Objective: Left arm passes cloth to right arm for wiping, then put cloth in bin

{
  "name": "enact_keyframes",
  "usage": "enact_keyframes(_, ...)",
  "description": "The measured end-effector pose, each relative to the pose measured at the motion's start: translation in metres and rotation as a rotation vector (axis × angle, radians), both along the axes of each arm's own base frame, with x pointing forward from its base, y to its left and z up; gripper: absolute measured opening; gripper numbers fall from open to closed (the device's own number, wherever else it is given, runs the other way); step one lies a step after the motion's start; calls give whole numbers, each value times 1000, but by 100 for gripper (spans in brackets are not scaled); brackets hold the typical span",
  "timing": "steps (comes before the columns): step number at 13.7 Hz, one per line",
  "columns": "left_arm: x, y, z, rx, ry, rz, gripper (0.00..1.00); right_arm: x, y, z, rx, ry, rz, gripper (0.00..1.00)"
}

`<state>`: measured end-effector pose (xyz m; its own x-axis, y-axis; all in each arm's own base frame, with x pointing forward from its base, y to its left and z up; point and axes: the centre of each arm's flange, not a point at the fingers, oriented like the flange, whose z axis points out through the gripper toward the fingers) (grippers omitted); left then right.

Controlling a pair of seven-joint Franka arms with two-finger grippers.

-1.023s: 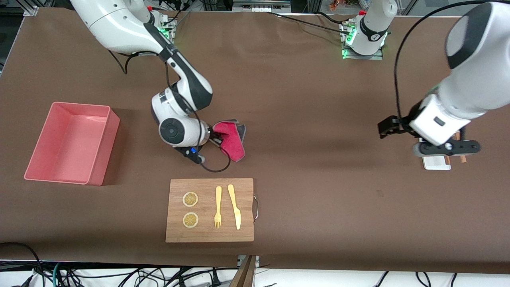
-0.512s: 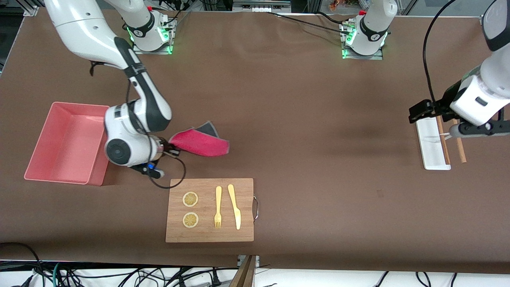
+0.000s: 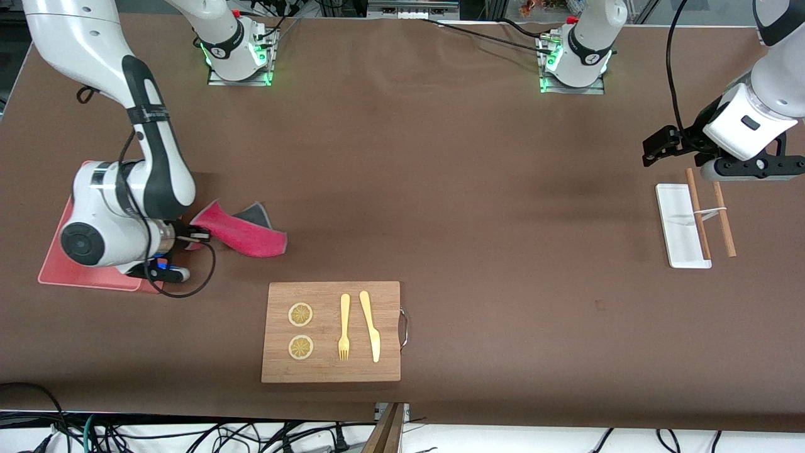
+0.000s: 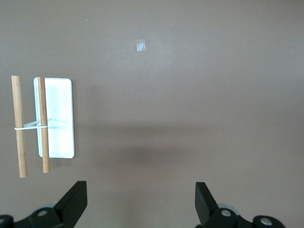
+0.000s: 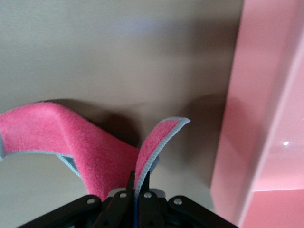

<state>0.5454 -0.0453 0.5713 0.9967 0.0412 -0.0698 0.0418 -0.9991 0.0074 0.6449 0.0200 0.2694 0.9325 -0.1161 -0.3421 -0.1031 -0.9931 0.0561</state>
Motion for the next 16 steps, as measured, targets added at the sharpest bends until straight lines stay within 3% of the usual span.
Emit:
enact_keyframes(5, 0, -2, 0, 0, 0, -11, 100, -3, 60, -2, -13, -7, -93, 2)
enact_keyframes(11, -1, -4, 0, 0, 6, -15, 100, -13, 172, -11, -14, -72, -283, 2)
enact_keyframes(16, -1, -7, 0, 0, 5, -20, 100, -34, 266, -13, 25, -116, -446, 2)
